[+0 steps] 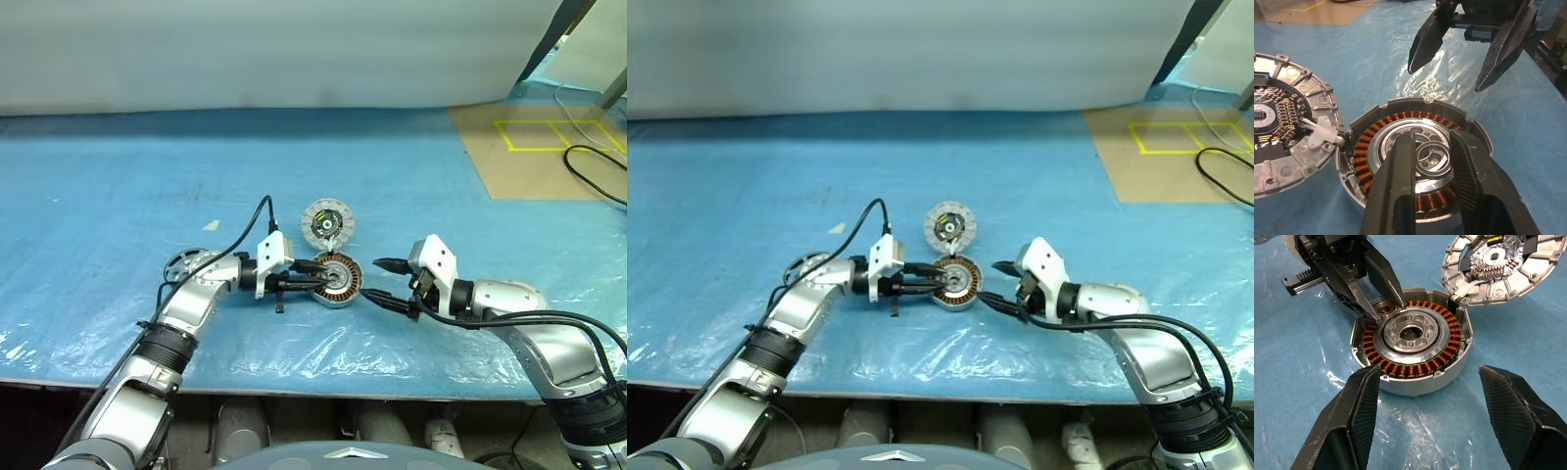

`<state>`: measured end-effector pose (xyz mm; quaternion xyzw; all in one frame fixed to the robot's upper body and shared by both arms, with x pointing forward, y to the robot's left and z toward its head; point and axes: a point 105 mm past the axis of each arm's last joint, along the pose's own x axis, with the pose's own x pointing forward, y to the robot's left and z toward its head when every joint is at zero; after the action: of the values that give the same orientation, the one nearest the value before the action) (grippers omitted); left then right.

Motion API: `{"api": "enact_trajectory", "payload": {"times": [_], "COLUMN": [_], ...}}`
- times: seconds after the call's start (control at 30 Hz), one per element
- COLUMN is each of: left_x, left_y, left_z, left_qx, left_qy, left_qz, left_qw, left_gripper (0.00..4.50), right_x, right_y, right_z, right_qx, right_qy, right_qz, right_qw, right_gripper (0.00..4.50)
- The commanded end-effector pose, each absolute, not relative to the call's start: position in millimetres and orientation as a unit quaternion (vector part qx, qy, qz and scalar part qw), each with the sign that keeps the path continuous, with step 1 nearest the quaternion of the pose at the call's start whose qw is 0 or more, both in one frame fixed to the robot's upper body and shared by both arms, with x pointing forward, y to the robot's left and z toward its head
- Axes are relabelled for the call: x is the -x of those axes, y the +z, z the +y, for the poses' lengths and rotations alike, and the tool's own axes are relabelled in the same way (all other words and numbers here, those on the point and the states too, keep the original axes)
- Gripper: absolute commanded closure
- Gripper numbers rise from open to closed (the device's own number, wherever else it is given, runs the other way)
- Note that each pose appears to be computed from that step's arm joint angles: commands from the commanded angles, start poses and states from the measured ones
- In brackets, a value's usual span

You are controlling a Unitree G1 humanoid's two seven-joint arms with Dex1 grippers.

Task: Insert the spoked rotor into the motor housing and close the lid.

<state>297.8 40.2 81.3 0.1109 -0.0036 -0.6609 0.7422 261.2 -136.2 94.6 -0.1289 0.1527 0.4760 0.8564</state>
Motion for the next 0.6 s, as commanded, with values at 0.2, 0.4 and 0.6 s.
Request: {"api": "enact_trajectory", "payload": {"times": [0.2,0.4,0.6], "left_x": [-306.5,-306.4,-306.0], "left_y": [86.2,78.1,71.8], "left_z": [20.8,20.7,20.9], "left_qx": [-0.146,-0.164,-0.180], "left_qy": [-0.654,-0.650,-0.648], "left_qz": [-0.055,-0.061,-0.061], "left_qw": [0.740,0.740,0.738], "left_gripper": [3.84,3.84,3.84], "right_x": [-259.5,-256.3,-254.5], "right_y": [106.6,106.8,106.0], "right_z": [-141.4,-144.3,-146.7], "right_qx": [0.144,0.144,0.147], "right_qy": [0.466,0.462,0.460], "right_qz": [0.140,0.147,0.155], "right_qw": [0.862,0.863,0.862], "right_gripper": [1.12,1.12,1.12]}}
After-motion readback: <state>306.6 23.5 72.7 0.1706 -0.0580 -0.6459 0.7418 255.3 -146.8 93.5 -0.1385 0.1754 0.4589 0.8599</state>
